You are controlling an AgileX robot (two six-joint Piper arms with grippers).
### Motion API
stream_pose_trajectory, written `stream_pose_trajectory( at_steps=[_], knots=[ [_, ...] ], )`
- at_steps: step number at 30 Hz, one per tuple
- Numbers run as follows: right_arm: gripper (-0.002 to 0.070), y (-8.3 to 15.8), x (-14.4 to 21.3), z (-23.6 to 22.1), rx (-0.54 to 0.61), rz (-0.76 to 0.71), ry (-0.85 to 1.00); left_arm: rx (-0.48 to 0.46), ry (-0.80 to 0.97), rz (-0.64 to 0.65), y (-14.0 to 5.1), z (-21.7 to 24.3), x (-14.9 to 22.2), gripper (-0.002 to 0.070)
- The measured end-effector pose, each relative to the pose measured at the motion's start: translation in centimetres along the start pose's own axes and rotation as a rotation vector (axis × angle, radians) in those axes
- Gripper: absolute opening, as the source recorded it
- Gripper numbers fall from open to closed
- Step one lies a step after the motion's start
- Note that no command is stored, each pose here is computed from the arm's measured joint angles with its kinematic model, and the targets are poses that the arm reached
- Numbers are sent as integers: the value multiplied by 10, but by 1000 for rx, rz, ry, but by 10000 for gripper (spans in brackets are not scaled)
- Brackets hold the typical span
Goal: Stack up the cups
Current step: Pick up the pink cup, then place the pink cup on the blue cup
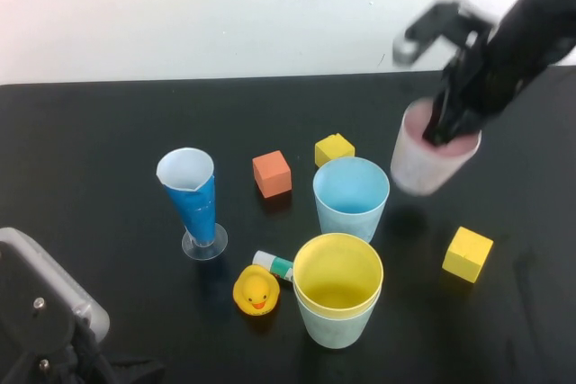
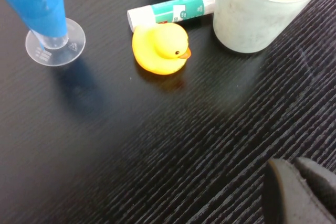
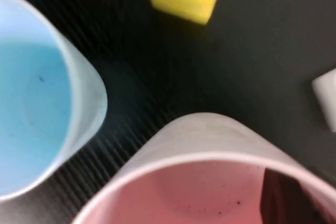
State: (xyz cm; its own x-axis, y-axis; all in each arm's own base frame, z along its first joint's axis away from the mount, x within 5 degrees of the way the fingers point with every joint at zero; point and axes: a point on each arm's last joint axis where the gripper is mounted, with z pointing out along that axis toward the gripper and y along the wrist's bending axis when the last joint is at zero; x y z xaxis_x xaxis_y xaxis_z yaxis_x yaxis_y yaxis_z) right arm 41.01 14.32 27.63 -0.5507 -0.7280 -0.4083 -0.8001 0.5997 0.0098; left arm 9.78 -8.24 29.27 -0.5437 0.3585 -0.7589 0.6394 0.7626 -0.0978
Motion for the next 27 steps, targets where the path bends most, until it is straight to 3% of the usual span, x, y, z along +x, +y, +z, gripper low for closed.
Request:
stream_pose_trajectory(
  at_steps=[5, 9, 17, 27],
  knots=[
    [45, 16, -17, -76, 48, -53, -121, -6, -1, 6, 1, 0, 0, 1],
    [43, 41, -28, -103, 18, -117, -187, -18, -1, 21, 2, 0, 0, 2],
    [43, 87, -53, -57, -65, -254, -84, -23, 1, 27, 2, 0, 0, 1],
    [59, 75, -51, -15, -19, -198, 41, -24, 11, 28, 2, 0, 2, 1]
  ],
)
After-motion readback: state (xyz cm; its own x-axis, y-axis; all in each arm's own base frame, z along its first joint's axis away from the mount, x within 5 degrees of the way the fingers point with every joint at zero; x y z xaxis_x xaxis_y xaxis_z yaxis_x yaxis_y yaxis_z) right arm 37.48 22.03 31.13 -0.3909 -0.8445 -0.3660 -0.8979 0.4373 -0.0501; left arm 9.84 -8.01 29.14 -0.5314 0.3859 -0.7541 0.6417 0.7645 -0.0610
